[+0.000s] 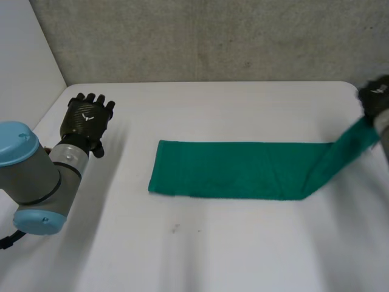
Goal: Fold the towel.
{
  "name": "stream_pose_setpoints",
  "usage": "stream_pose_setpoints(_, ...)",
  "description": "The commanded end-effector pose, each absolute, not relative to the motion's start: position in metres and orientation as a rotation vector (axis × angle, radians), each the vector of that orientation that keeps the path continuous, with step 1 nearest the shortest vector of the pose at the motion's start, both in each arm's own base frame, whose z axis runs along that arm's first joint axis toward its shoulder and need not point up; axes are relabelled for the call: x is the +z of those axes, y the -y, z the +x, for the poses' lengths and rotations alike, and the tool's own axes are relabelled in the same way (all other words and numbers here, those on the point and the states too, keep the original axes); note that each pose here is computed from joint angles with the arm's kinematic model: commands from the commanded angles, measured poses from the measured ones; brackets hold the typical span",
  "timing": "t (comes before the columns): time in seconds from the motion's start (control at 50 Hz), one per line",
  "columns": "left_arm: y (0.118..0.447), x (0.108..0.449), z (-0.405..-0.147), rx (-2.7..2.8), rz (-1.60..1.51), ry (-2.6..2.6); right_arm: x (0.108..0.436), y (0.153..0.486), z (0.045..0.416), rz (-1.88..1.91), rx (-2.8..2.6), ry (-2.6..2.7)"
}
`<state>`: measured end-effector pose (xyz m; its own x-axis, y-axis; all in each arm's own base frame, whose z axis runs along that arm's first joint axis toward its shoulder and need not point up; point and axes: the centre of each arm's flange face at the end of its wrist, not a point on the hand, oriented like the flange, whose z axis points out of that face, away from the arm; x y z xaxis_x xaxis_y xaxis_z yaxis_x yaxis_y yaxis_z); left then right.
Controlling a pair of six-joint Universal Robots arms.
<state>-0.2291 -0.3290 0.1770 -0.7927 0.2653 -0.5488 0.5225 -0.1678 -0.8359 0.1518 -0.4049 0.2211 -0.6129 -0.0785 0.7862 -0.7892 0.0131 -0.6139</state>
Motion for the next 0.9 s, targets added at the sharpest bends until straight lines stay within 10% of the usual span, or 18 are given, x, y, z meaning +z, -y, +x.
stream_pose_setpoints(0.02,0.321,0.18,-0.222,-2.065,0.9,-1.908,0.234,0.332,0.317,1.395,2.079,1.511)
stream_pose_setpoints(0.12,0.318,0.184,-0.221,-2.074,0.894,-1.902,0.196,0.262,0.396,1.809,2.237,1.366)
stream_pose_setpoints(0.3,0.309,0.187,-0.237,-2.133,0.921,-1.913,0.131,0.23,0.419,2.009,2.134,1.444)
stream_pose_setpoints(0.52,0.297,0.191,-0.273,-2.241,1.0,-1.893,0.177,0.284,0.335,1.376,2.046,2.018)
stream_pose_setpoints(0.9,0.286,0.182,-0.29,-2.244,1.063,-1.911,0.123,0.311,0.233,0.957,1.773,2.58)
